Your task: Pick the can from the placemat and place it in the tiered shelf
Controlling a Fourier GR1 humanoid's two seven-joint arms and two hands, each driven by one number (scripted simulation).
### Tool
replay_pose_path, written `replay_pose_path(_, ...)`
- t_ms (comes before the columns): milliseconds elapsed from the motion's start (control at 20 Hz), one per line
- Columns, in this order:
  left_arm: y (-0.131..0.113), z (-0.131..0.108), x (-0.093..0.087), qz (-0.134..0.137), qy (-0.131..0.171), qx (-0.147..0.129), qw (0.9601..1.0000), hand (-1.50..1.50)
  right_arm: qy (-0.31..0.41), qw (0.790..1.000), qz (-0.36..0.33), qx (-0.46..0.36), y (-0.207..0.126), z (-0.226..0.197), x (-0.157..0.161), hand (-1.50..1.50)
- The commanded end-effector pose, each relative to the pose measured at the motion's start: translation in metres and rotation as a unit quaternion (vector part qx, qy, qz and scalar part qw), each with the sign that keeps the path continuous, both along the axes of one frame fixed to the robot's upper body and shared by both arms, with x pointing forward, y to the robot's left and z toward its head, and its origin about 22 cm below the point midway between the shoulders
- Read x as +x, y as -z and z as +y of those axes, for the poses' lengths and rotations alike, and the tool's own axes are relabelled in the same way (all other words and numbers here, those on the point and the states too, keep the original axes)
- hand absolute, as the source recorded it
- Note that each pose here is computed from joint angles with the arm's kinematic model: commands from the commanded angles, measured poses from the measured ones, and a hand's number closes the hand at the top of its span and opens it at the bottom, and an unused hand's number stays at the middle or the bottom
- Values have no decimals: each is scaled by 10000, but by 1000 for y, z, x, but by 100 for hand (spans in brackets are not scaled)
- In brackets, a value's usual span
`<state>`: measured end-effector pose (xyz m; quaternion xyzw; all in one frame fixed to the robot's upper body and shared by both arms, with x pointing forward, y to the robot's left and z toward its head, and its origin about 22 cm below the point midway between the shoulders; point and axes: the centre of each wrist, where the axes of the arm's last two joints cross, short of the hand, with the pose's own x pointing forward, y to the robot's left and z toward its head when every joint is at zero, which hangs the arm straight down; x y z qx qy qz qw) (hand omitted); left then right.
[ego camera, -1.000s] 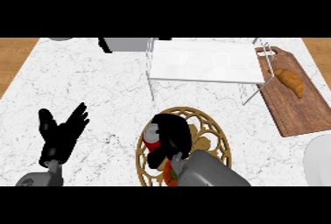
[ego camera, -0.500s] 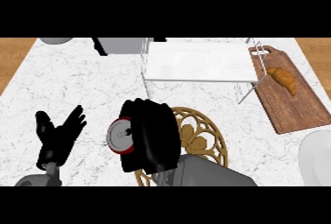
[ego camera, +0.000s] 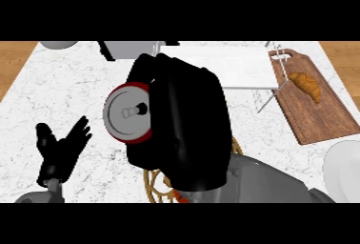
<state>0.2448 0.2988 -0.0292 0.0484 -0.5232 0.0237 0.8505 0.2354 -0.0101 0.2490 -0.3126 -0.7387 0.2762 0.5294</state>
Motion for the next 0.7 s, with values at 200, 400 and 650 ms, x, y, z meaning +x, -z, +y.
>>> replay_pose_path(200, 13, -15, -6, 35, 96, -30, 9999, 0, 987, 9944, 342, 172, -76, -32, 26, 150)
replay_pose_path(400, 3, -6, 5, -49, 17, -7, 10000, 0, 1197, 9923, 88, 321, -110, -59, 49, 150)
replay_pose_path(650, 2, -10, 0, -60, 33, 47, 10000, 0, 1224, 9922, 175, 145, -117, -64, 83, 150)
